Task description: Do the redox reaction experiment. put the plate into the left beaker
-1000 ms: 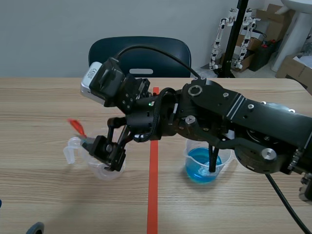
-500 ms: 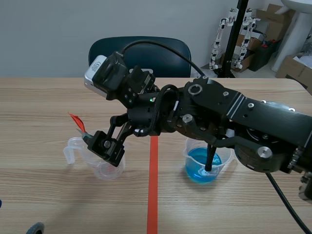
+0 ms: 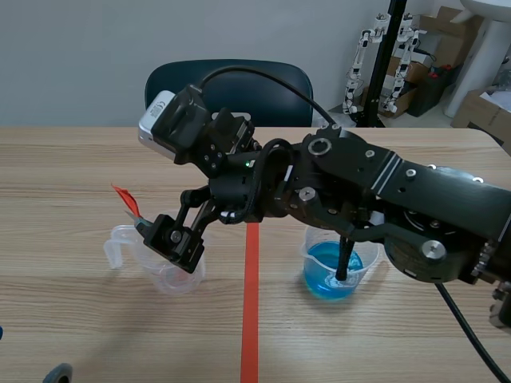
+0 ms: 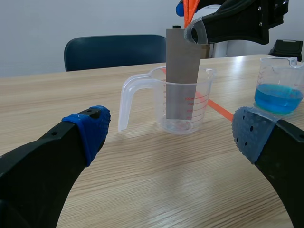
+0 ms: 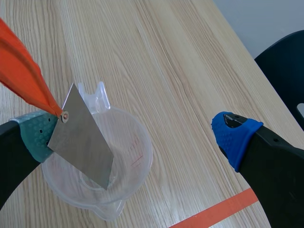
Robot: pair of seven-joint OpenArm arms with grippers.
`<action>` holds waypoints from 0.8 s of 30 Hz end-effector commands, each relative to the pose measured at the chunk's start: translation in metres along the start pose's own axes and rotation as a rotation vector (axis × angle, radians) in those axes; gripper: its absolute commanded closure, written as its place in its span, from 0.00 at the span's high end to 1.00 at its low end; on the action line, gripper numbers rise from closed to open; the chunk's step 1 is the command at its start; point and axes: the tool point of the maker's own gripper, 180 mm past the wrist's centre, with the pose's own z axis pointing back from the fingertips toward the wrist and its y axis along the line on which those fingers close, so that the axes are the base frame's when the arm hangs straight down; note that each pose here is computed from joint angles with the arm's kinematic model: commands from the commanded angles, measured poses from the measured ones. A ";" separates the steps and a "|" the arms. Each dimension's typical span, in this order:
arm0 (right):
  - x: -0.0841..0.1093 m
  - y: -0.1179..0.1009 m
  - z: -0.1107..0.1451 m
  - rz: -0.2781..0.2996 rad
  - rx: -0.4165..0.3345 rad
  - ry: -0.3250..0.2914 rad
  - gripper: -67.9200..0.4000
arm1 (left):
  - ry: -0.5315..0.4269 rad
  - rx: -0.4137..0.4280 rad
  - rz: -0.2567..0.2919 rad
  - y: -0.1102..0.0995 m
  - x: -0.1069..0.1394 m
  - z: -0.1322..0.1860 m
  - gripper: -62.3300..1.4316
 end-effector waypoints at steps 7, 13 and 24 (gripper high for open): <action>0.018 -0.007 -0.001 0.020 -0.008 -0.046 1.00 | -0.013 0.005 -0.001 0.002 0.004 0.002 0.87; 0.017 -0.007 -0.001 0.021 -0.009 -0.043 1.00 | -0.013 0.005 -0.001 0.002 0.004 0.002 0.87; 0.015 -0.005 0.000 0.015 -0.007 -0.040 1.00 | -0.013 0.005 -0.001 0.002 0.004 0.002 0.87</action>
